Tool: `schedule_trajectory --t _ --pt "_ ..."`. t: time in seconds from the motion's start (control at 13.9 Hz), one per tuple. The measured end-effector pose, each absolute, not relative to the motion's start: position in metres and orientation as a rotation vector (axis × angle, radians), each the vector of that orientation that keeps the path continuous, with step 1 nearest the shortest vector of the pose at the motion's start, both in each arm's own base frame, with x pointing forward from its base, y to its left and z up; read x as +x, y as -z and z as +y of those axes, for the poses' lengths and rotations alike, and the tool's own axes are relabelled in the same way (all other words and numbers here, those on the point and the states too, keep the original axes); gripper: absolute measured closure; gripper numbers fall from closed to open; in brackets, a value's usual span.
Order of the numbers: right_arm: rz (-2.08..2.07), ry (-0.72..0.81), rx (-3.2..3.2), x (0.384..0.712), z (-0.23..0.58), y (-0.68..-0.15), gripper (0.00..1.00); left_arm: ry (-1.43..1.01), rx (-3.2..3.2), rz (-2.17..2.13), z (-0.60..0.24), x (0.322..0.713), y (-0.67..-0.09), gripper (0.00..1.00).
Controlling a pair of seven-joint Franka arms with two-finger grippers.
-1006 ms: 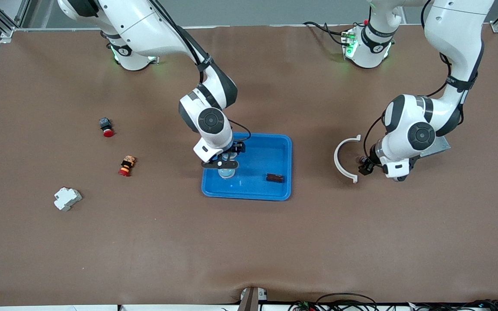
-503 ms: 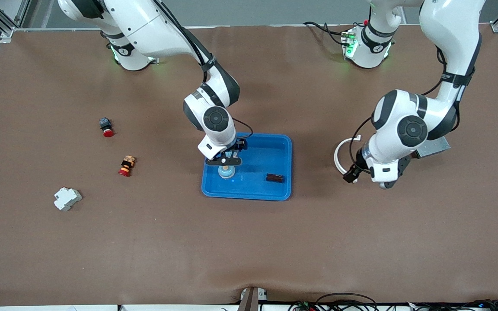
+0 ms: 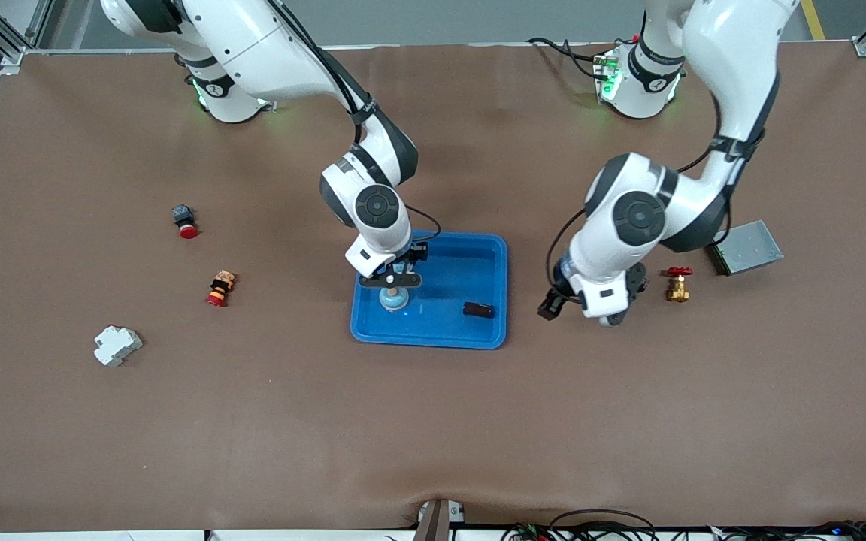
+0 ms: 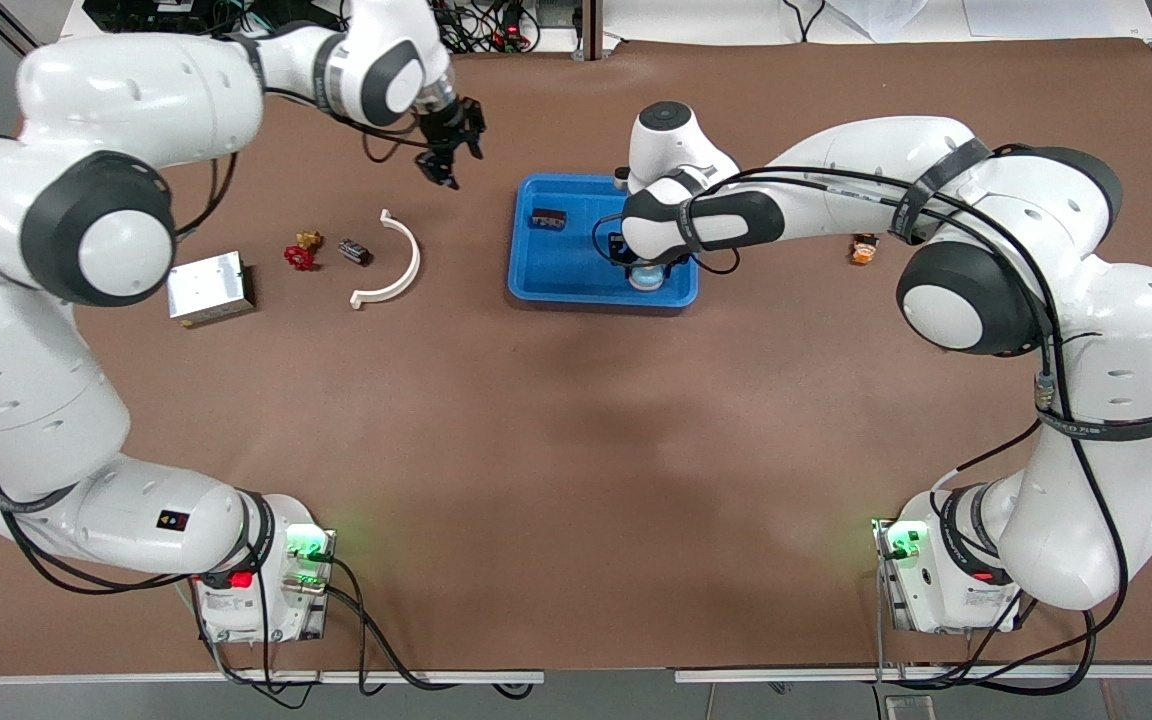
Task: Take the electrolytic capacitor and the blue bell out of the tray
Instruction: 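Move the left gripper back into the tray to the second capacitor, then grasp the second capacitor with the left gripper while the right gripper lifts, then carry the blue button toward the breaker while the left gripper lifts the capacitor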
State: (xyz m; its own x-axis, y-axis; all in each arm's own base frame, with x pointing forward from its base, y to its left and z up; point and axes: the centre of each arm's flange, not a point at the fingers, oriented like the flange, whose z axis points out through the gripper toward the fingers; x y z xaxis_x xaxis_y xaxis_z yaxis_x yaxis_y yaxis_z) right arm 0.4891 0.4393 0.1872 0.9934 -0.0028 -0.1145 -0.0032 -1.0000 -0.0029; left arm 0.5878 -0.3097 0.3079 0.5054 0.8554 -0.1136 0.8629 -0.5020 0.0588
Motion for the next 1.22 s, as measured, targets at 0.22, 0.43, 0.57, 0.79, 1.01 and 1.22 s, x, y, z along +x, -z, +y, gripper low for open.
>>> schedule_trajectory --t 0.22,0.43,0.57,0.79,1.01,1.22 --pt "0.01 -0.174 -3.134 0.491 0.438 -0.189 0.34 0.147 2.548 1.617 -0.348 0.594 -0.289 0.31" --pt "0.013 -0.175 -3.137 0.493 0.436 -0.189 0.34 0.175 2.461 1.712 -0.382 0.597 -0.272 0.33" --pt "0.013 -0.204 -3.151 0.495 0.434 -0.194 0.34 0.178 2.412 1.748 -0.395 0.597 -0.263 0.33" --pt "0.011 -0.262 -3.173 0.504 0.432 -0.235 0.34 0.197 2.391 1.78 -0.408 0.59 -0.239 0.38" --pt "-0.082 -0.317 -3.174 0.519 0.401 -0.309 0.34 0.224 2.395 1.809 -0.411 0.585 -0.212 0.42" --pt "-0.209 -0.355 -3.145 0.541 0.333 -0.381 0.34 0.238 2.403 1.824 -0.409 0.583 -0.196 0.45"
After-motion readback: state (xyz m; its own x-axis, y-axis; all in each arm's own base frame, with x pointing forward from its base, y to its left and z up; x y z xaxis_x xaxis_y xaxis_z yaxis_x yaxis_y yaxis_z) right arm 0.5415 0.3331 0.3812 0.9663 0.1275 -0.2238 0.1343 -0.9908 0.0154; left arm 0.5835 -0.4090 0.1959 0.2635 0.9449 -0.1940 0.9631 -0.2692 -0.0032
